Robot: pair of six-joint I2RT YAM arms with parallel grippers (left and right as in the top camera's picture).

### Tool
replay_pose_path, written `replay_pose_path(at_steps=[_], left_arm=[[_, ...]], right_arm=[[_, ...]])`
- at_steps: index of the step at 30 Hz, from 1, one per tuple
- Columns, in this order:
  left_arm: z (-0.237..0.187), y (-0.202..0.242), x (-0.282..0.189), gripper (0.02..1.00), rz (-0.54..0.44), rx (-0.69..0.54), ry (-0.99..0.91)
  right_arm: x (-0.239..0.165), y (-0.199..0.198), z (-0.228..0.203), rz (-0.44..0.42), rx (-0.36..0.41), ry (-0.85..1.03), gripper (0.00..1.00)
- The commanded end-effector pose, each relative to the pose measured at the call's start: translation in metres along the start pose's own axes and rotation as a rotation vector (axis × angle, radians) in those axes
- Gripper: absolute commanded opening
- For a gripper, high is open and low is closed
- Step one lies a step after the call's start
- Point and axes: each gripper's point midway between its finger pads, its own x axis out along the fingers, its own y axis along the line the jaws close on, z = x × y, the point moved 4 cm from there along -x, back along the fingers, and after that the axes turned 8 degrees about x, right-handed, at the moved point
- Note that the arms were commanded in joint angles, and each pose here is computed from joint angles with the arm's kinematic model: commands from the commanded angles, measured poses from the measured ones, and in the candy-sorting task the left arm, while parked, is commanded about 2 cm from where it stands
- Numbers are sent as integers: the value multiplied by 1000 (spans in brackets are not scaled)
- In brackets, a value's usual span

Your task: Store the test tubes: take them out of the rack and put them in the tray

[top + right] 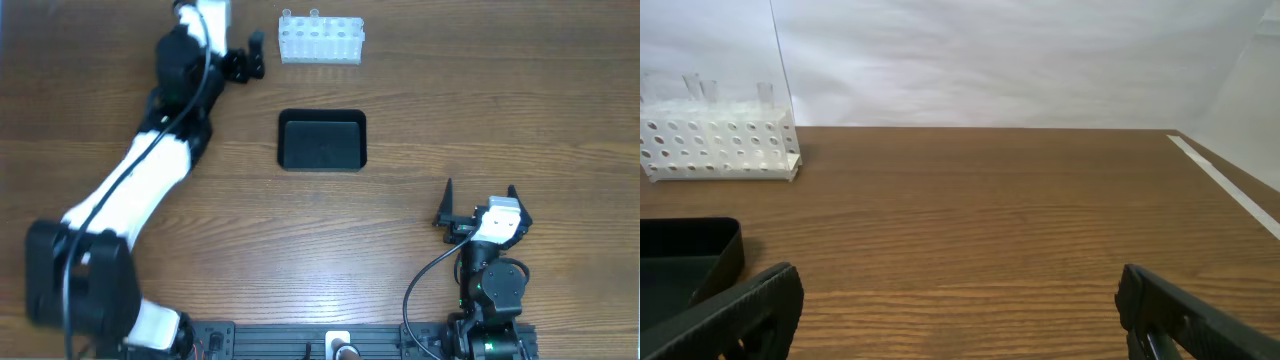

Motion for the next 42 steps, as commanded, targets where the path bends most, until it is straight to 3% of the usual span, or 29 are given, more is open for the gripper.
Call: replay_pose_path(at_steps=[1, 14, 42], left_arm=[[-4, -8, 47, 1000, -13, -42, 42], [-29, -21, 140, 998, -29, -45, 173], [-59, -38, 159, 943, 20, -29, 203]], right_arm=[[0, -3, -2, -19, 9, 1, 993], [0, -3, -2, -19, 9, 1, 993], [0, -3, -2, -19, 9, 1, 991]])
